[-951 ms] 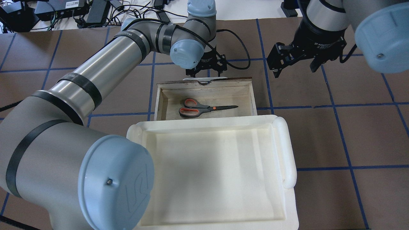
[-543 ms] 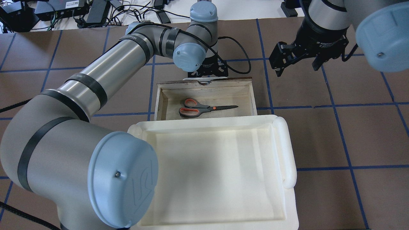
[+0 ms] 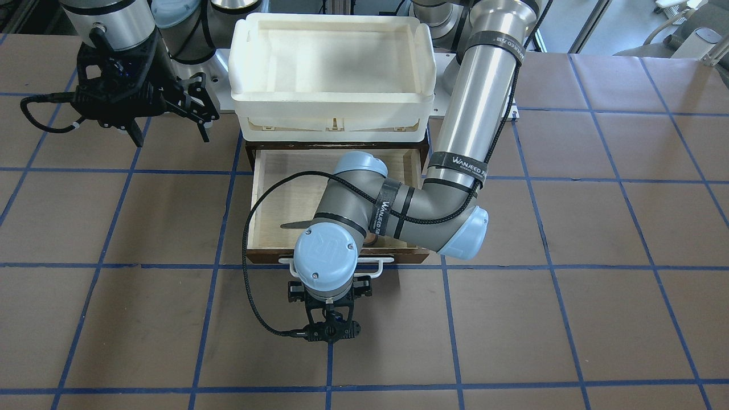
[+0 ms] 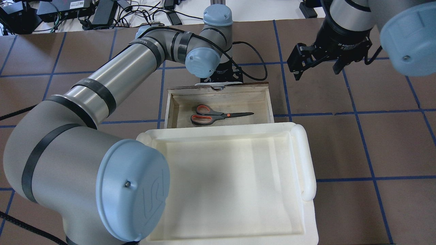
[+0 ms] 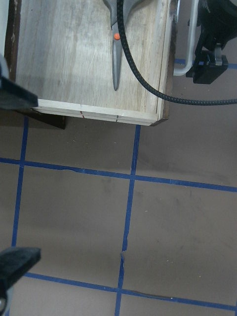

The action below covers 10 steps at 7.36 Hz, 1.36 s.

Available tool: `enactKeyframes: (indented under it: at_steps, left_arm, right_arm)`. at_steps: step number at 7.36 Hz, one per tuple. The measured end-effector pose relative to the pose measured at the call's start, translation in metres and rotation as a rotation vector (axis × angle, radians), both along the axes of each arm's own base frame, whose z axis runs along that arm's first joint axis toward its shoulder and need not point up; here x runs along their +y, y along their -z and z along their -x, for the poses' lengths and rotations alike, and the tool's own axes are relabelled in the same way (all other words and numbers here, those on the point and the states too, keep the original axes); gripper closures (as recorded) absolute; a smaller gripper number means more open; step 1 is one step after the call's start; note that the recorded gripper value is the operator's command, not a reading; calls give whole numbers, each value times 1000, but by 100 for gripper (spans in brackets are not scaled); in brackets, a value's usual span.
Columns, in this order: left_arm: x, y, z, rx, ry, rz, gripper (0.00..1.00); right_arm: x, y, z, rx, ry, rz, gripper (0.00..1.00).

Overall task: Put scissors in drawer and close it
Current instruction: 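Move the left gripper over the drawer's far edge near the handle, then push the drawer front with the left gripper toward the robot to close it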

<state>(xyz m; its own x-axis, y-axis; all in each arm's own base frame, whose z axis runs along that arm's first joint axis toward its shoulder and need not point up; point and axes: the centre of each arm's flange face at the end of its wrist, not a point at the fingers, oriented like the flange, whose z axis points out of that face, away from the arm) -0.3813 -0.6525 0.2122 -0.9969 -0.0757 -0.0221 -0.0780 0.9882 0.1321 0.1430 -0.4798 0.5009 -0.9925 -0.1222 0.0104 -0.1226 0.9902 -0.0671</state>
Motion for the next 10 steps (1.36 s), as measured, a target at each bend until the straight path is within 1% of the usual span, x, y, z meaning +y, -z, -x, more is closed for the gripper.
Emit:
enactKeyframes:
  at_steps: [1, 4, 6, 10]
  left_arm:
    - [6, -4, 4, -6, 5, -10, 0]
    - [19, -26, 12, -1, 14, -8, 0]
    - [27, -32, 11, -5, 16, -18, 0]
    - [59, -41, 1, -21, 33, -67, 0]
  right_arm:
    - [-1, 0, 2, 0, 4, 0, 0]
    - [-2, -1, 4, -5, 7, 6, 0]
    - [-2, -2, 4, -8, 8, 9, 0]
    - [-3, -3, 4, -15, 10, 15, 0]
